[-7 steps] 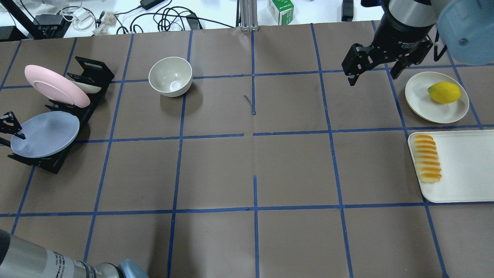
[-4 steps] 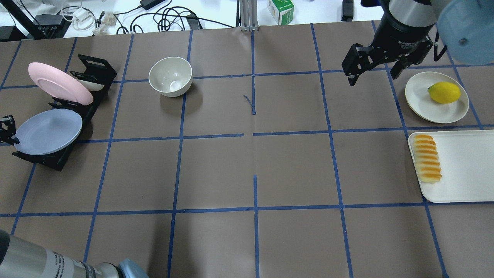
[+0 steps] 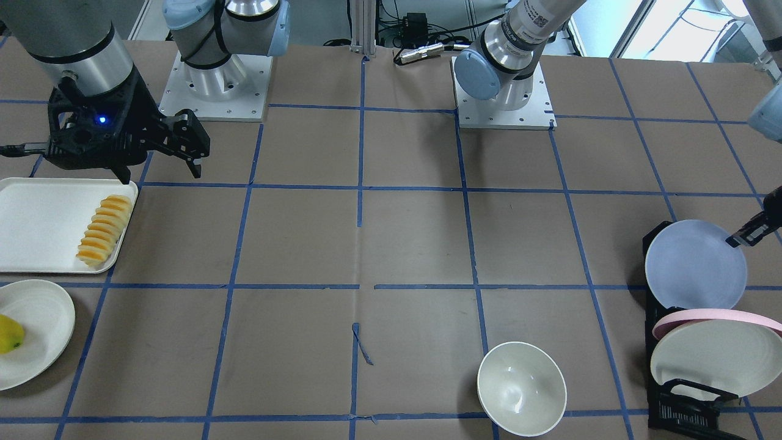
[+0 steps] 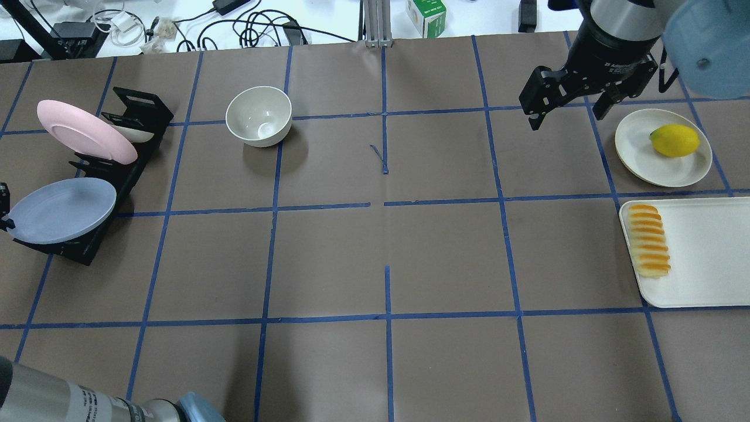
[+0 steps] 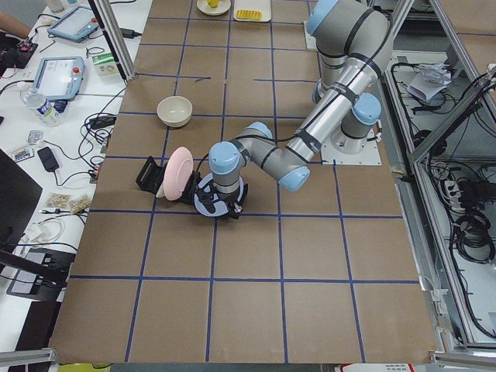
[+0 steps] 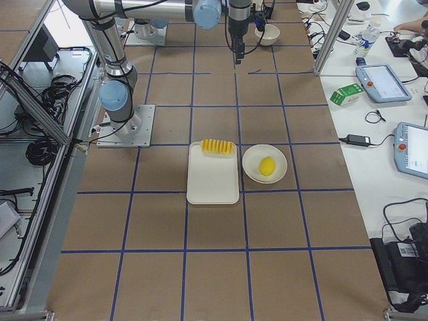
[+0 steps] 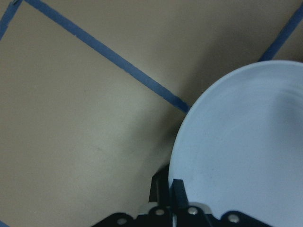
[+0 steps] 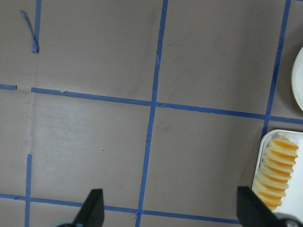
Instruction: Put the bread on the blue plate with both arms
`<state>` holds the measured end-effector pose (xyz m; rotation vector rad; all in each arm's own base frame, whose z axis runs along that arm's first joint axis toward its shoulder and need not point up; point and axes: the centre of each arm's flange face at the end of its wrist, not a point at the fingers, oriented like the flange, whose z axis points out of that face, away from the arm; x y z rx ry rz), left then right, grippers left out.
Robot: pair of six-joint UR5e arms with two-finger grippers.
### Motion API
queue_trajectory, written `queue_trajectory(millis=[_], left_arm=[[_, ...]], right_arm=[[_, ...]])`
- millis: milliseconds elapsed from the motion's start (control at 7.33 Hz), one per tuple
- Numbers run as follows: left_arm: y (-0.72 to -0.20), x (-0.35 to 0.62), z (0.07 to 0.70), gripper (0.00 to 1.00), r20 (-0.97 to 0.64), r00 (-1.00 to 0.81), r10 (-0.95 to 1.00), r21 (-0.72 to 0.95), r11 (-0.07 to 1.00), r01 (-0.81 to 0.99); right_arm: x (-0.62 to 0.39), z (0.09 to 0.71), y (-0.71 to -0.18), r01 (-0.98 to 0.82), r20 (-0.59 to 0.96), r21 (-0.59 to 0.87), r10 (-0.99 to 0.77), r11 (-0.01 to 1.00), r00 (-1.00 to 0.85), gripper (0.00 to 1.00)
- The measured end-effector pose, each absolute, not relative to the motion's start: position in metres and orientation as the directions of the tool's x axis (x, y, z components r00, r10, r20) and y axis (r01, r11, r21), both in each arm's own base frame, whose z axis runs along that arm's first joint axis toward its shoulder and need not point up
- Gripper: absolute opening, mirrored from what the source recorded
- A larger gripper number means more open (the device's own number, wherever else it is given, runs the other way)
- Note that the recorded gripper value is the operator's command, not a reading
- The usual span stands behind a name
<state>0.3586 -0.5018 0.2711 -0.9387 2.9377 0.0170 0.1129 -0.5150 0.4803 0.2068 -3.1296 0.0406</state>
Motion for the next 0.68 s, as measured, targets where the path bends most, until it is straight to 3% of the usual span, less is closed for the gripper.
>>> queue_trajectory(millis=[273,682], left_arm=[[-0.499,0.352,0.31,0.0,-0.077,-0.815,-0.574,-0.005,0.818,-0.575],[-0.477,0.335,0.37,0.0,-0.143,-0.814,-0.562,0.131,0.805,-0.579]], right_arm=[[0.112,0.481,-0.515,-0.125,0.008,-0.027,-0.125,0.992,-0.992,1.0],[0.109,0.484,-0.515,-0.125,0.017,-0.033,-0.124,0.992,-0.992,1.0]])
